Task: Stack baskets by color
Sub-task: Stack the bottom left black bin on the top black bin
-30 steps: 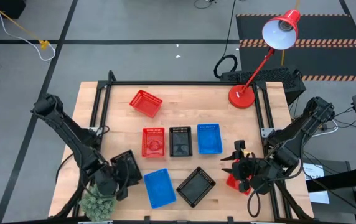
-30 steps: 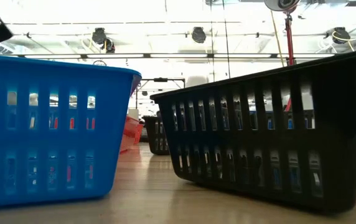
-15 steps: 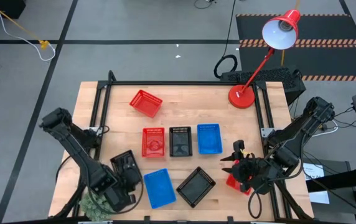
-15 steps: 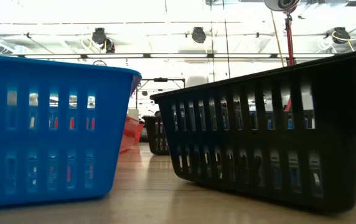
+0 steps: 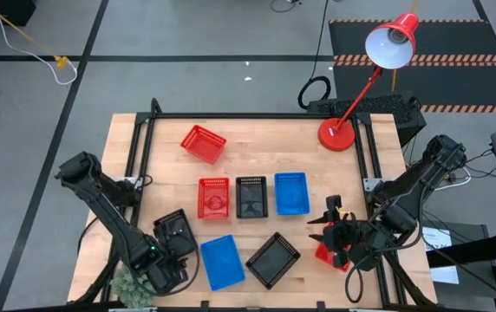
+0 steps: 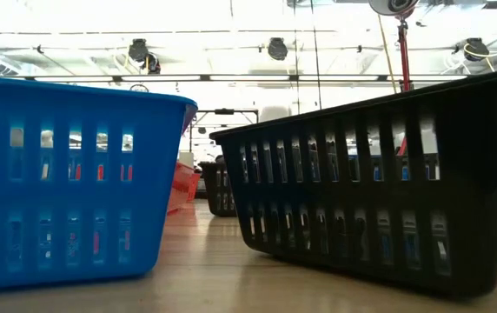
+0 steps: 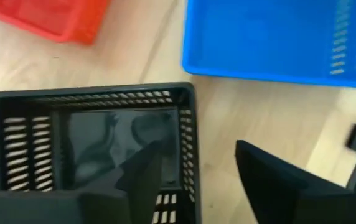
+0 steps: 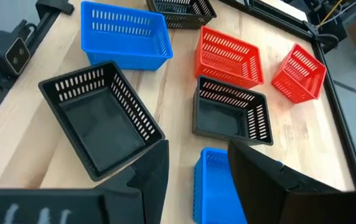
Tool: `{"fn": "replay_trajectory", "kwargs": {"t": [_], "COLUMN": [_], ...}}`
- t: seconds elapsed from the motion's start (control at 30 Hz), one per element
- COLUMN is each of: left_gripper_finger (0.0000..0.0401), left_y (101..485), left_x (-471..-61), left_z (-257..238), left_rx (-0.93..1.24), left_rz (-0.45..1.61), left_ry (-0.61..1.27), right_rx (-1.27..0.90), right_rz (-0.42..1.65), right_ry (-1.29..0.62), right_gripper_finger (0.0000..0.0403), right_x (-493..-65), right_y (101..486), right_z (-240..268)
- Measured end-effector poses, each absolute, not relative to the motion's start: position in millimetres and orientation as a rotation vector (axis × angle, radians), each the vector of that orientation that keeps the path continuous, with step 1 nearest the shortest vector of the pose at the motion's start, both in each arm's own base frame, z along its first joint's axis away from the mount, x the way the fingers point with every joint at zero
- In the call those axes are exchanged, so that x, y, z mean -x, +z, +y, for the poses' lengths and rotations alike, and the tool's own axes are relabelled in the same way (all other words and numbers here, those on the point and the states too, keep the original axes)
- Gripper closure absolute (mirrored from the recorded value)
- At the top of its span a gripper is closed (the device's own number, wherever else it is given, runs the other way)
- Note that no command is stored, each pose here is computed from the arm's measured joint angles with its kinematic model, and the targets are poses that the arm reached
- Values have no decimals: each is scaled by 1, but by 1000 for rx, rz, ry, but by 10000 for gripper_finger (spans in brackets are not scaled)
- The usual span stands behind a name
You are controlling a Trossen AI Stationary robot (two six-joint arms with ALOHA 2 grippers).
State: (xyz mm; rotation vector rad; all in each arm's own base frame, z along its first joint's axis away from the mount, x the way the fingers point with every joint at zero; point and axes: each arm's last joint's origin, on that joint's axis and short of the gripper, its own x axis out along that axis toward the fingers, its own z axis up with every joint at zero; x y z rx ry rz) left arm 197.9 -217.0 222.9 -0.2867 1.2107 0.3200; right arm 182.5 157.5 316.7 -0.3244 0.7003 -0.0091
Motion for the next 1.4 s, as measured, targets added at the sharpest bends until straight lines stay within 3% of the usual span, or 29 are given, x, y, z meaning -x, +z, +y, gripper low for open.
{"fn": "replay_trajectory", "kwargs": {"t": [0.1, 0.23, 0.77, 1.1, 1.27, 1.4], "left_gripper_finger": [155, 155, 238, 314, 380, 385], "left_y": [214, 202, 183, 178, 178, 179], "left_x": [-195, -195, -198, -195, -194, -194], "left_z": [-217, -218, -224, -223, -223, -223], "left_rx": [269, 246, 228, 255, 266, 272], "left_rz": [1194, 1183, 1199, 1245, 1273, 1273], "left_ry": [312, 316, 338, 340, 330, 331], "right_rx": [302, 300, 327, 327, 331, 331], "right_rz": [687, 673, 679, 676, 676, 676], "right_ry": [-10, -3, 3, 5, 6, 6], "right_gripper_finger": [245, 245, 245, 245, 245, 245], "right_x": [-183, -184, -184, -184, -184, -184], "right_y": [318, 319, 318, 319, 319, 319], "right_z": [159, 160, 159, 159, 159, 159]}}
